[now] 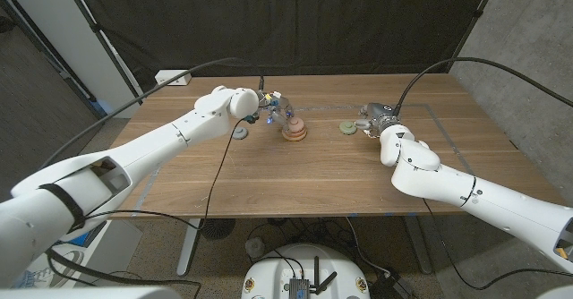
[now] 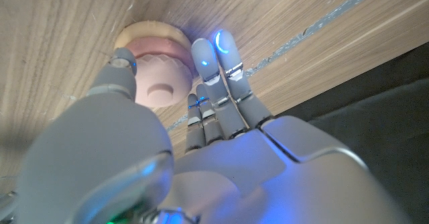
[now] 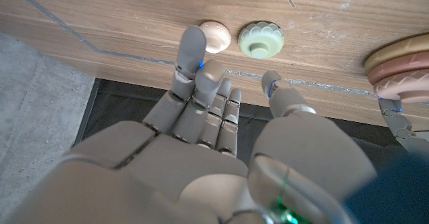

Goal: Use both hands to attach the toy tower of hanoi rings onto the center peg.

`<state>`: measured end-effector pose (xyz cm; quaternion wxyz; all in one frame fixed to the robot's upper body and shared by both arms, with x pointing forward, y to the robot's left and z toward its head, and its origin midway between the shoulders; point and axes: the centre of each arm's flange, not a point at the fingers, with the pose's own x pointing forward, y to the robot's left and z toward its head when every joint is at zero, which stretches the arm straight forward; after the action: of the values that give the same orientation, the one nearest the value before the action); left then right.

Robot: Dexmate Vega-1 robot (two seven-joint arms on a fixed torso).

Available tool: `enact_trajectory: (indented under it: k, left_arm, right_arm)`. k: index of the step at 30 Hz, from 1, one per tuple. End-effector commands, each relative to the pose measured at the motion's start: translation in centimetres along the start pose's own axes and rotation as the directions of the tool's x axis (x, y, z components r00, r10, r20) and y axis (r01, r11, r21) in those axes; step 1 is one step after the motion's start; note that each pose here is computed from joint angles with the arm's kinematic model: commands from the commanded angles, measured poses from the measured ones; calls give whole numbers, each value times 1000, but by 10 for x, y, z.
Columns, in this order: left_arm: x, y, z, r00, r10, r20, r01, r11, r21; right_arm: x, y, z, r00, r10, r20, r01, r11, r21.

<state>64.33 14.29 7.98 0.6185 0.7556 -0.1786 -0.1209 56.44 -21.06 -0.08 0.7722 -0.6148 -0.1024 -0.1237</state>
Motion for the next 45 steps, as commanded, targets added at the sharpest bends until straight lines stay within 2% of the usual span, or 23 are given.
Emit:
enact_trajectory:
  k: [1, 13, 18, 23, 26, 33, 45]
  left_arm:
    - [-29, -7, -18, 997, 66, -50, -68, 996, -54]
    - [-67, -25, -40, 982, 155, -108, -170, 975, -146]
    - [-83, -34, -48, 968, 190, -166, -218, 961, -171]
    - [-97, -41, -57, 957, 214, -195, -253, 946, -203]
    - [-104, -43, -60, 944, 239, -227, -285, 937, -200]
    - [-116, -45, -68, 923, 283, -262, -339, 918, -204]
    - [-128, -59, -76, 902, 316, -293, -388, 891, -236]
  right_arm:
    - [1, 0, 4, 1000, -11, 20, 11, 1000, 5]
    - [-4, 5, 11, 999, -17, 45, 16, 1000, 20]
    - [-4, 7, 17, 998, -21, 58, 20, 1000, 19]
    - [-3, 6, 20, 997, -33, 66, 31, 999, 30]
    - [-3, 6, 22, 997, -42, 65, 40, 999, 36]
    - [-3, 5, 21, 997, -56, 61, 53, 997, 49]
    - [-6, 3, 16, 997, -59, 48, 56, 997, 46]
